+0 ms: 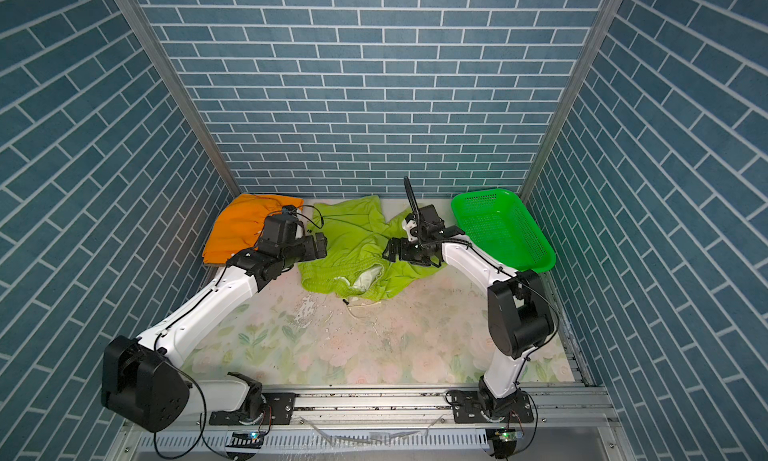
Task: Fold and stack the shorts
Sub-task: 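Pull the lime-green shorts from the basket onto the table with both grippers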
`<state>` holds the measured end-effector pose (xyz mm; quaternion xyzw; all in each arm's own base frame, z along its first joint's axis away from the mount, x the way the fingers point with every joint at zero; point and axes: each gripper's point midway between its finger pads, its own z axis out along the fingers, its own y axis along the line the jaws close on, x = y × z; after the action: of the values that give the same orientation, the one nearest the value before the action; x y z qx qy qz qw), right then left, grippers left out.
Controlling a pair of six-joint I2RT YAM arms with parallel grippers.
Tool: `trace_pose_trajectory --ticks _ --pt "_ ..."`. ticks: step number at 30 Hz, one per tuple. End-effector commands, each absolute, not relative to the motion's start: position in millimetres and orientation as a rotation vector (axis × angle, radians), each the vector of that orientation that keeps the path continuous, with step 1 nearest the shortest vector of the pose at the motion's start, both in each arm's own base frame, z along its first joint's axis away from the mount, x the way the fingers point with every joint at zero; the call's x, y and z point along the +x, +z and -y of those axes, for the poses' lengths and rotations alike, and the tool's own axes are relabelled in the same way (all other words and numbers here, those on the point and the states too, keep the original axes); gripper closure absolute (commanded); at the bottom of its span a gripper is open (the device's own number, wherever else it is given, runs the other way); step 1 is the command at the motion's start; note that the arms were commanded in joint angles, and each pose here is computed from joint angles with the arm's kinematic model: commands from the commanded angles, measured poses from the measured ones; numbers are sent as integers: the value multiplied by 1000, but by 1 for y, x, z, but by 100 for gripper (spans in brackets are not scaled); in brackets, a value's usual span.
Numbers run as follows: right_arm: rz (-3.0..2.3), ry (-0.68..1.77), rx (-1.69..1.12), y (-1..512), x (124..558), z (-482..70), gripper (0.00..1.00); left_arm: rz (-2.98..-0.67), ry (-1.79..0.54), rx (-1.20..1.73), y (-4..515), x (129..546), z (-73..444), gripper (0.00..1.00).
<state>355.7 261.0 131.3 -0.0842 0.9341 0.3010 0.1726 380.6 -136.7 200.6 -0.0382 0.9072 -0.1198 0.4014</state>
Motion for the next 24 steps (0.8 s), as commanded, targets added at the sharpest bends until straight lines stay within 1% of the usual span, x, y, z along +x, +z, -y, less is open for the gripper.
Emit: trace_pose_trajectory --ticks 1,3,7,12,18,21,24 --pt "-2623 812 -173 117 360 -243 1 -2355 -431 1 181 380 184 0" --pt "-2637 785 -112 107 358 -224 1 -2401 -433 135 174 381 219 0" --pt "-2627 772 37 99 360 -184 1 -2450 -300 429 157 387 277 0" --pt "-2605 749 116 104 353 -152 1 -2348 -169 769 154 383 339 0" --pt "-2574 751 231 107 345 -119 1 -2319 -95 1056 134 370 361 0" --pt "-2560 770 270 105 344 -110 1 -2322 36 1138 124 371 352 0" --pt "-2551 812 298 103 343 -109 1 -2342 139 1200 115 370 341 4"
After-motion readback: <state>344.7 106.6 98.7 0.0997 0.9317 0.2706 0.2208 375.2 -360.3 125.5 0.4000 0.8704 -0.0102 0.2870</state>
